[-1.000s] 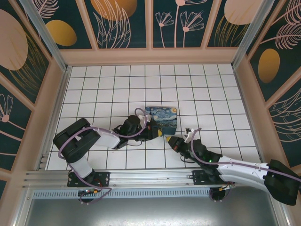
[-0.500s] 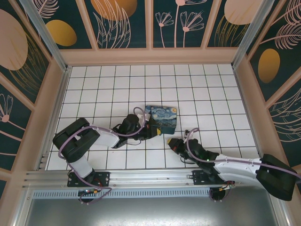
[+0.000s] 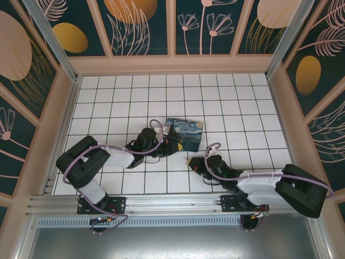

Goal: Unlock a padlock with a key

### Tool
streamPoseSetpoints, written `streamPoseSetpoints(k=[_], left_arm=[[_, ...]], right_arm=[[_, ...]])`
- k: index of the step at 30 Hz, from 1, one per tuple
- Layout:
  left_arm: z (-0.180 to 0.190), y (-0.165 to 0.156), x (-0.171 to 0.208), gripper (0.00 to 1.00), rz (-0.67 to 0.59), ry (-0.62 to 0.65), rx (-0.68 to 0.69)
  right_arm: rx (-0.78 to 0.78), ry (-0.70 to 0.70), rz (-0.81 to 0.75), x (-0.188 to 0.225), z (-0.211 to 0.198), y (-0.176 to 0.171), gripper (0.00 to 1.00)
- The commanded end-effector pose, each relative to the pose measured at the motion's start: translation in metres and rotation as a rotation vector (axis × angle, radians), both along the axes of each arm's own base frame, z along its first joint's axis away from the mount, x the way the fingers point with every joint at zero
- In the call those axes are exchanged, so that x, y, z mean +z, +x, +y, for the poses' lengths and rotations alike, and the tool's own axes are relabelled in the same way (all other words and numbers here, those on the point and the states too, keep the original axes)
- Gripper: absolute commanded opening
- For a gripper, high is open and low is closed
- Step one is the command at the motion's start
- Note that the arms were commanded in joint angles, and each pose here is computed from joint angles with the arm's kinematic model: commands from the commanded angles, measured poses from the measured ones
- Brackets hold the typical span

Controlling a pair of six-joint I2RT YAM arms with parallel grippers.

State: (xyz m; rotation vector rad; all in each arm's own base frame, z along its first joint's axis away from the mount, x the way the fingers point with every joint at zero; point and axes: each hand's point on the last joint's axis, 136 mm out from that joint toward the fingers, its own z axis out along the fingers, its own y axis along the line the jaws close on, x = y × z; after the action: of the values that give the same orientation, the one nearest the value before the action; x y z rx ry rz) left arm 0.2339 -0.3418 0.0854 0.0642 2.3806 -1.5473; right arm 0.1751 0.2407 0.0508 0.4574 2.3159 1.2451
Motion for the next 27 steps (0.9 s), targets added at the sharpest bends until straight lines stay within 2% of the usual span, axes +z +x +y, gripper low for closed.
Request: streamPoseSetpoints(k=[1, 27], left_arm=[[-0.003, 0.001, 0.019, 0.0, -0.066, -0.042, -0.024], [0.0, -0.004, 0.012, 0.0, -0.051, -0.053, -0.033]], right_arm=[[0.017, 0.047, -0.044, 0.017, 0.011, 0.007, 0.0], [-0.004, 0.056, -0.074, 0.031, 0.012, 0.025, 0.0]])
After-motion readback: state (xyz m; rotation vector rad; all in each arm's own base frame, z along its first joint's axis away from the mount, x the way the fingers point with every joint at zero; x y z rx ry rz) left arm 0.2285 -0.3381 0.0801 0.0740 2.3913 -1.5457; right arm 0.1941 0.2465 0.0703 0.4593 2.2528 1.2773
